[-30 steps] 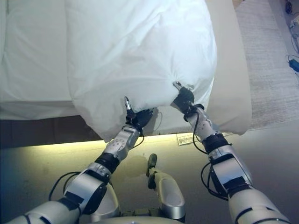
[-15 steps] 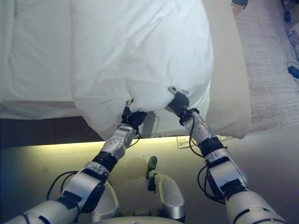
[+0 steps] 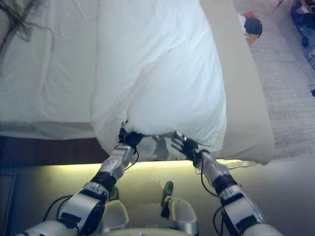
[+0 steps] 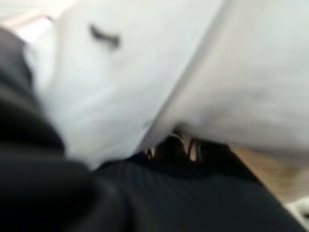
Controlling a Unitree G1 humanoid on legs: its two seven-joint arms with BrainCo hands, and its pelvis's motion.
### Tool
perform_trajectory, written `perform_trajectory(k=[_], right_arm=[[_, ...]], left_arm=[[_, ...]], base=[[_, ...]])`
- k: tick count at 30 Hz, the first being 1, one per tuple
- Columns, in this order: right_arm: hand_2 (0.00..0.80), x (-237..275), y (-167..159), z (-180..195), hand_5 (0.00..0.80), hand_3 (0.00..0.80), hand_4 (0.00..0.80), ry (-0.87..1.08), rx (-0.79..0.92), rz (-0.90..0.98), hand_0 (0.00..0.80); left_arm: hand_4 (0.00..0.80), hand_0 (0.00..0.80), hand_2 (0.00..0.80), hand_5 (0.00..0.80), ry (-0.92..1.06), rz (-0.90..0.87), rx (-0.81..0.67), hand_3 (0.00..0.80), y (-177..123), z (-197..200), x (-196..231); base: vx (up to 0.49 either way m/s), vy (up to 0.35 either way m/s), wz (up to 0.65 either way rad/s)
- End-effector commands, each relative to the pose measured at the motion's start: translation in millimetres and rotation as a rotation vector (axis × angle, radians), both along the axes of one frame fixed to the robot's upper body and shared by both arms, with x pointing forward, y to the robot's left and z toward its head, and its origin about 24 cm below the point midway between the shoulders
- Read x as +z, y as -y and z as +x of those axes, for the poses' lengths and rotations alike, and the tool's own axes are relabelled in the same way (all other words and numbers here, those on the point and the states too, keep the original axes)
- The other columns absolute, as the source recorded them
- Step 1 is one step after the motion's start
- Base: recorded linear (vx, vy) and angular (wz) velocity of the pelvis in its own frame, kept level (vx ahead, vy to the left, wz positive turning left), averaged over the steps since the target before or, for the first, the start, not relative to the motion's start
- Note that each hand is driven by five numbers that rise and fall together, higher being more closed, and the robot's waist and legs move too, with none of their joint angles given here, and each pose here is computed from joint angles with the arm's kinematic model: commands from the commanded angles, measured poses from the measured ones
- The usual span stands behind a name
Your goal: Make the bed neatly
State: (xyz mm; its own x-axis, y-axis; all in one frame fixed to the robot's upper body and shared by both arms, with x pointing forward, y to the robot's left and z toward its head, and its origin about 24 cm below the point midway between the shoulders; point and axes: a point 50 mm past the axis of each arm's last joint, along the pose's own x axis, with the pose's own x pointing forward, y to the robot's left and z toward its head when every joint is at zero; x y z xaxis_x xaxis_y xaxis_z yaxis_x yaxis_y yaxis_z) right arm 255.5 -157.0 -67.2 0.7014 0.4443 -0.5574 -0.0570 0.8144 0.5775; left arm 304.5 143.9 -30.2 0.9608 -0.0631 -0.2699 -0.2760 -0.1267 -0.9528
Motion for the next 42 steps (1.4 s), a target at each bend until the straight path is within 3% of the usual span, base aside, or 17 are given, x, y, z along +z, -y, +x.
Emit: perform_trajectory(k=[1,8,19,33,42], right_arm=[[0.0,-20,11,-27,0.0,0.0,0.0,-0.061,0.057,0.008,0.0],[0.0,-53,30,-77,0.0,0.0,0.0,-0.233,0.036,-0.009,0.0],[0.0,-52,55,-81,0.0,0.0,0.0,-0.247,-0.054,-0.078,0.0],[0.0,-52,68,-86,0.0,0.0,0.0,-0.257,-0.106,-0.08,0.0],[0.0,-49,93,-89,0.0,0.0,0.0,-0.275,-0.132,-0.147,0.0]], left_arm=[[0.8,0.8,0.8,0.8,0.006,0.101,0.153,0.8,-61,-19,-12],[0.8,0.8,0.8,0.8,-0.216,0.227,0.245,0.8,-119,-82,-56],[0.8,0.8,0.8,0.8,-0.442,0.342,0.389,0.8,-186,-166,-73],[0.8,0.8,0.8,0.8,-0.607,0.428,0.497,0.8,-243,-239,-60],[0.8,0.8,0.8,0.8,-0.651,0.401,0.523,0.8,-244,-257,-63]], base=[[0.127,0.227,0.06],[0.106,0.175,0.09],[0.026,0.146,0.05],[-0.042,0.061,0.03],[-0.092,0.135,0.0]])
